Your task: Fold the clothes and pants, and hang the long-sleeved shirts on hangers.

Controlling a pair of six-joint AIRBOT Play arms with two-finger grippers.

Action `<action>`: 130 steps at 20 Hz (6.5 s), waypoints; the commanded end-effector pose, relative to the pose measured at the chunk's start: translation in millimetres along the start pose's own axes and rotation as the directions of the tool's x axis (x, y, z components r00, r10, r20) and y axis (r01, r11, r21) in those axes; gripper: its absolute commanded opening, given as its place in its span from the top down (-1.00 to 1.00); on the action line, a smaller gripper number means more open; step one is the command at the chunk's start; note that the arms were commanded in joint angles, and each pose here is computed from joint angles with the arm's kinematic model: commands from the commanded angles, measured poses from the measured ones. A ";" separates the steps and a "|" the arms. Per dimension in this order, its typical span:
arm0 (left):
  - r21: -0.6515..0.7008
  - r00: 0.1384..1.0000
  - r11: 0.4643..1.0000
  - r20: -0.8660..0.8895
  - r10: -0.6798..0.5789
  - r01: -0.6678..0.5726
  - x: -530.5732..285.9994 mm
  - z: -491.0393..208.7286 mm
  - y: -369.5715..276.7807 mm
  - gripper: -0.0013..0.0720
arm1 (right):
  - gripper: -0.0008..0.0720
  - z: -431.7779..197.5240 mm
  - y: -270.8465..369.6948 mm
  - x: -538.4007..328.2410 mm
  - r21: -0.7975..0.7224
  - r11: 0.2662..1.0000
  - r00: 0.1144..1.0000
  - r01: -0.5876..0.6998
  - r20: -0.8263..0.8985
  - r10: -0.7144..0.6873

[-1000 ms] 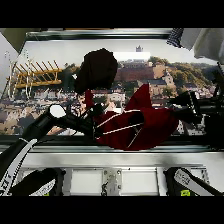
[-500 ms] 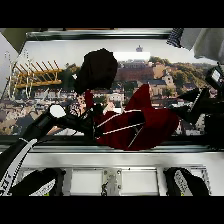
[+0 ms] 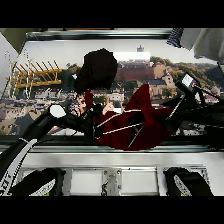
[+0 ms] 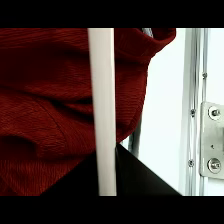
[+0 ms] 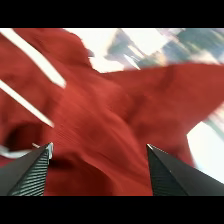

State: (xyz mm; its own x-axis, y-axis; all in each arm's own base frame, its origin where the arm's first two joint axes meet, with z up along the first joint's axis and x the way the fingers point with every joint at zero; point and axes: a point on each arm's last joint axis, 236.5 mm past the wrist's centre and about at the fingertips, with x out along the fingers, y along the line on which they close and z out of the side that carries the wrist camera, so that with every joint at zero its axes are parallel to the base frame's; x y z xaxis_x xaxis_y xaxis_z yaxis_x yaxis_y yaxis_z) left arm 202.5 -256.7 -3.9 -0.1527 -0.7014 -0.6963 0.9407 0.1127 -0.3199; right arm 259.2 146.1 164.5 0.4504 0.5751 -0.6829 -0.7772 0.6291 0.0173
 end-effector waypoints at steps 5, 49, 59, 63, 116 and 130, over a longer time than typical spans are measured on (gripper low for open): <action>0.002 1.000 1.000 -0.001 -0.002 0.002 0.0 -0.2 -0.2 0.92 | -0.80 44.3 57.6 -6.7 0.051 0.972 0.961 -0.229 0.173 0.218; 0.001 1.000 1.000 -0.001 -0.003 0.003 0.0 -0.1 -0.5 0.92 | -0.96 -31.1 11.8 47.5 0.430 0.796 0.879 0.427 -0.405 -0.253; 0.001 1.000 1.000 -0.002 -0.005 0.005 0.0 -0.3 -1.1 0.92 | 0.90 -23.2 34.6 60.2 0.513 0.786 0.913 0.345 -0.377 -0.155; 0.001 1.000 1.000 -0.002 -0.006 0.006 0.0 -0.4 -1.3 0.92 | 0.90 20.5 75.9 74.2 0.492 0.864 0.981 0.104 -0.193 -0.009; -0.006 1.000 1.000 -0.008 -0.028 0.028 0.0 -1.7 -6.4 0.92 | -0.97 -68.1 -84.1 -34.9 0.027 0.938 0.904 -0.346 0.278 0.326; -0.006 1.000 1.000 -0.007 -0.025 0.025 0.0 -1.5 -5.7 0.92 | -0.97 -77.6 -60.5 18.7 -0.040 0.828 0.790 -0.559 0.278 0.547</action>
State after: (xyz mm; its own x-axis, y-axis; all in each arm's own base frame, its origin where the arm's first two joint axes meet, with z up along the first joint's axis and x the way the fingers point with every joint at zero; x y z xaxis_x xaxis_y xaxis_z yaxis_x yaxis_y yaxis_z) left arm 196.2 -256.1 -2.9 -0.1799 -0.6989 -0.6922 0.9338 0.0998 -0.3435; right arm 285.5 65.1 99.6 0.1127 0.9320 -0.3445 -0.9050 0.2393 0.3516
